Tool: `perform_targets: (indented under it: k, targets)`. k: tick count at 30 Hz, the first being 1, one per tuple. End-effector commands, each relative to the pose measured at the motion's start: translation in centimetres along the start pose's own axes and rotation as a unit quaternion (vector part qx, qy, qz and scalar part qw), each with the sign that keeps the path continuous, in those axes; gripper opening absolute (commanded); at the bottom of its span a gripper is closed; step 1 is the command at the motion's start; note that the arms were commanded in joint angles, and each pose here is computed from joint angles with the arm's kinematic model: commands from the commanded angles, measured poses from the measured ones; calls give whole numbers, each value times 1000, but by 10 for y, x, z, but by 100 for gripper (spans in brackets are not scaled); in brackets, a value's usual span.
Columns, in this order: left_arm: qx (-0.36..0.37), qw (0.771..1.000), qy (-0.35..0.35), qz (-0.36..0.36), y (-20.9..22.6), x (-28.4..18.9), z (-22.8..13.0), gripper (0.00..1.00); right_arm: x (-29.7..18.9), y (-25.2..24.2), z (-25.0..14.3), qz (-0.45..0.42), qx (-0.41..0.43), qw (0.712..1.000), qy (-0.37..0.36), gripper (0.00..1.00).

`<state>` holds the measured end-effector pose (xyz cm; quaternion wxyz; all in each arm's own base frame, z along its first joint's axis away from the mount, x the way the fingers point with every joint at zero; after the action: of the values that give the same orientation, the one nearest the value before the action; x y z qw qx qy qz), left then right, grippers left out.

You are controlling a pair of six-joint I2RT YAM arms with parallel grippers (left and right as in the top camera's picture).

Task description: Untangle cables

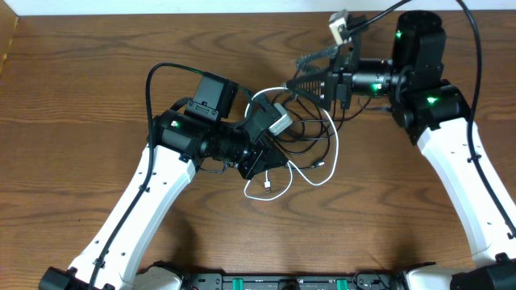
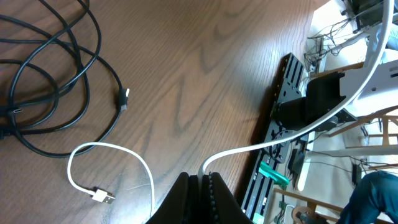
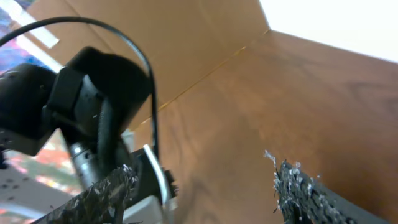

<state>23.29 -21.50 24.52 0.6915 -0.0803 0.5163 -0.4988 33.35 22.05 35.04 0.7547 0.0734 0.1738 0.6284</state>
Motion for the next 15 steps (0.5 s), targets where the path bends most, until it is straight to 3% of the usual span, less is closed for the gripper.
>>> perform_targets:
  k: [1, 5, 11, 15]
  targets:
    - [14, 1000, 0, 3, 1, 0, 2, 8, 6, 20, 0, 40, -6, 999, 7, 73]
    - [14, 1000, 0, 3, 1, 0, 2, 8, 11, 24, -6, 43, -12, 999, 18, 66]
    - [14, 1000, 0, 3, 1, 0, 2, 7, 12, 16, -8, 13, -10, 1000, 23, 38]
    - [14, 1000, 0, 2, 1, 0, 2, 7, 15, 18, -6, 17, -19, 999, 20, 8]
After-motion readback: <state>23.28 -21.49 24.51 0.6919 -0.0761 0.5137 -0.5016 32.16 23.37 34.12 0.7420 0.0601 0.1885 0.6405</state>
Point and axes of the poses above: each gripper's point midway between its finger pads, its own x axis out along the fingers, its own y axis along the line the jaws close on, z = x × y, the point moved 3 cm from there along -x, back along the fingers, and after that the axes turned 14 degrees about -x, right-handed, at the moved point
